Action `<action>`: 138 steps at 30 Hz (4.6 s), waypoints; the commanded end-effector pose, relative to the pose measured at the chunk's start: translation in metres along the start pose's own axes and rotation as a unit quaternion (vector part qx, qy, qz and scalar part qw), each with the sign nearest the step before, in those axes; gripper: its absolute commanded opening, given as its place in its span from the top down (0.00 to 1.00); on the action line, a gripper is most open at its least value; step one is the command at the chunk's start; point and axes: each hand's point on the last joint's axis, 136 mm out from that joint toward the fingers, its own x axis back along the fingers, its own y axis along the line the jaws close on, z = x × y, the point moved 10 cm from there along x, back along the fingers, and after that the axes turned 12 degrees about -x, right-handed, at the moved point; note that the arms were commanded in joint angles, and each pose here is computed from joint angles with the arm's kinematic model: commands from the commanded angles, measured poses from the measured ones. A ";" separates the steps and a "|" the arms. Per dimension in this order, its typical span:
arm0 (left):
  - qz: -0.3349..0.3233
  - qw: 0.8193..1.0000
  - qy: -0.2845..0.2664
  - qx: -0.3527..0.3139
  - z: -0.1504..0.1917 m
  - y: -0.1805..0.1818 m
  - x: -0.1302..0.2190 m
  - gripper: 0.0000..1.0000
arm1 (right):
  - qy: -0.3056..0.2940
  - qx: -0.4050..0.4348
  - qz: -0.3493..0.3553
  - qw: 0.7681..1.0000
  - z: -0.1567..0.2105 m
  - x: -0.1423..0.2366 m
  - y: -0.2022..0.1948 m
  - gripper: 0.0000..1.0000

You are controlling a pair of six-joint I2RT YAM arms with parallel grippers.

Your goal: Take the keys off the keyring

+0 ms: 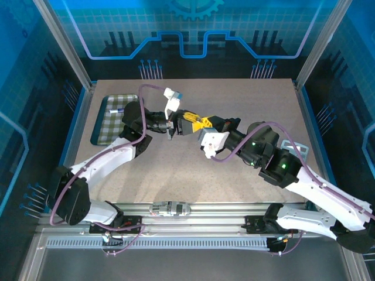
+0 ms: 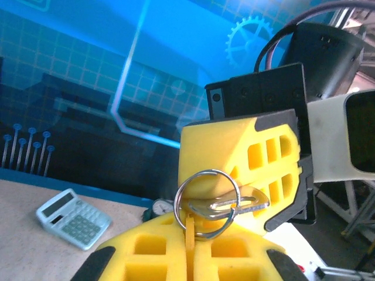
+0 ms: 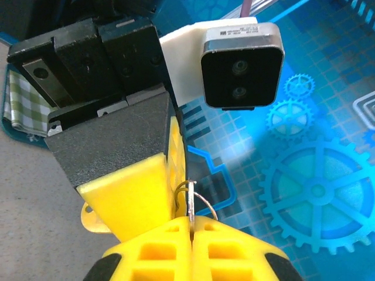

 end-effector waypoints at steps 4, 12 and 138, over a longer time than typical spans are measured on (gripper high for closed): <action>0.006 0.989 0.009 -0.148 -0.021 -0.050 -0.012 0.94 | 0.051 -0.075 -0.095 0.991 0.026 -0.022 0.031 1.00; -0.030 0.989 0.011 -0.146 -0.016 -0.046 -0.009 0.76 | 0.025 -0.124 -0.081 0.989 0.023 -0.015 0.018 1.00; 0.053 0.983 0.064 0.163 -0.060 0.027 0.006 0.44 | -0.261 -0.281 -0.451 0.805 0.053 -0.053 -0.085 1.00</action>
